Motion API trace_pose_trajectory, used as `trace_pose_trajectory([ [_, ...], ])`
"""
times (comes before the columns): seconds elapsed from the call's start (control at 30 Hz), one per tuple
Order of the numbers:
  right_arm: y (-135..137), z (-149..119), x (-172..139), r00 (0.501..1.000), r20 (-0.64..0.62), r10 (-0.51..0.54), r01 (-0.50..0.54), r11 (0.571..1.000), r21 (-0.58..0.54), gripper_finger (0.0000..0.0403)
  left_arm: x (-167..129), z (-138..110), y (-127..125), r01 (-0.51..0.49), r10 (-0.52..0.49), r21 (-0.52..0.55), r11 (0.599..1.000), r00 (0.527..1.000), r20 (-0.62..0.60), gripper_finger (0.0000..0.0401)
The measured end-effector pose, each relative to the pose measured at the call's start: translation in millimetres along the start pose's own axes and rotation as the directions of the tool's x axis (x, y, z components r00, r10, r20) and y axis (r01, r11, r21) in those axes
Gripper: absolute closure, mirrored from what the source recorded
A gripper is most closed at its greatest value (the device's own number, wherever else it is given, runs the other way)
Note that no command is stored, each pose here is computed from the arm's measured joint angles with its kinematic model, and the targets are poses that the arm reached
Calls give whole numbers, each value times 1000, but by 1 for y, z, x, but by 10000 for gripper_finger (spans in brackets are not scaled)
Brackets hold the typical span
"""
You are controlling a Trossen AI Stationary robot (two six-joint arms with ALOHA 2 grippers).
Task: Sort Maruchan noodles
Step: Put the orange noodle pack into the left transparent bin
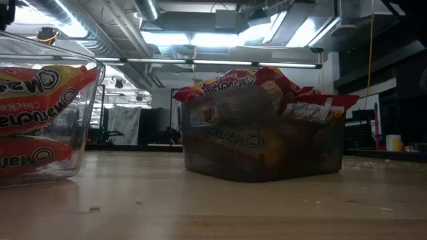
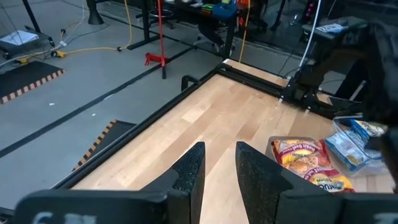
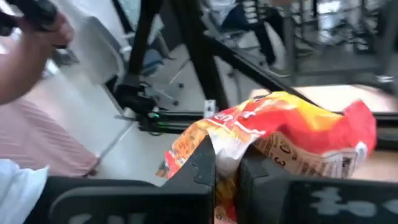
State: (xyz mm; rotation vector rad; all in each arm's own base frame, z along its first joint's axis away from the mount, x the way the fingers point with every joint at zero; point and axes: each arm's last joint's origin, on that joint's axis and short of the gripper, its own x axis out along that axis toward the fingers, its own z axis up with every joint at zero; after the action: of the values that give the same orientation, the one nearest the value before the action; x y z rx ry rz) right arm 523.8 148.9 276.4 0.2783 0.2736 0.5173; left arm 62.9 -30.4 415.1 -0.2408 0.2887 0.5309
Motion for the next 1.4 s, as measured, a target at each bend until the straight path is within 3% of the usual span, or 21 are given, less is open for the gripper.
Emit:
trace_pose_trajectory([
  [0.17,-3,-19,15,997,-2,83,-82,996,38,396,0,1,-1,-18,17,3,1000,999,34,317],
  [0.43,-19,-38,29,993,5,122,-122,992,39,396,0,2,0,-41,41,1,999,996,85,317],
  [0.63,-18,-31,53,969,21,247,-247,969,9,396,0,2,0,-43,43,0,999,995,91,317],
  [0.73,-21,-41,56,952,56,301,-302,953,10,396,0,2,0,-43,43,0,999,995,90,317],
  [1.07,-39,-50,57,975,8,221,-221,974,42,396,0,2,0,-44,42,26,999,995,87,317],
  [1.3,-41,-46,57,965,74,252,-240,961,-139,396,0,2,0,-44,41,26,999,995,87,317],
  [1.4,-44,-53,60,967,79,242,-229,963,-145,391,0,2,0,-43,41,26,999,995,86,317],
])
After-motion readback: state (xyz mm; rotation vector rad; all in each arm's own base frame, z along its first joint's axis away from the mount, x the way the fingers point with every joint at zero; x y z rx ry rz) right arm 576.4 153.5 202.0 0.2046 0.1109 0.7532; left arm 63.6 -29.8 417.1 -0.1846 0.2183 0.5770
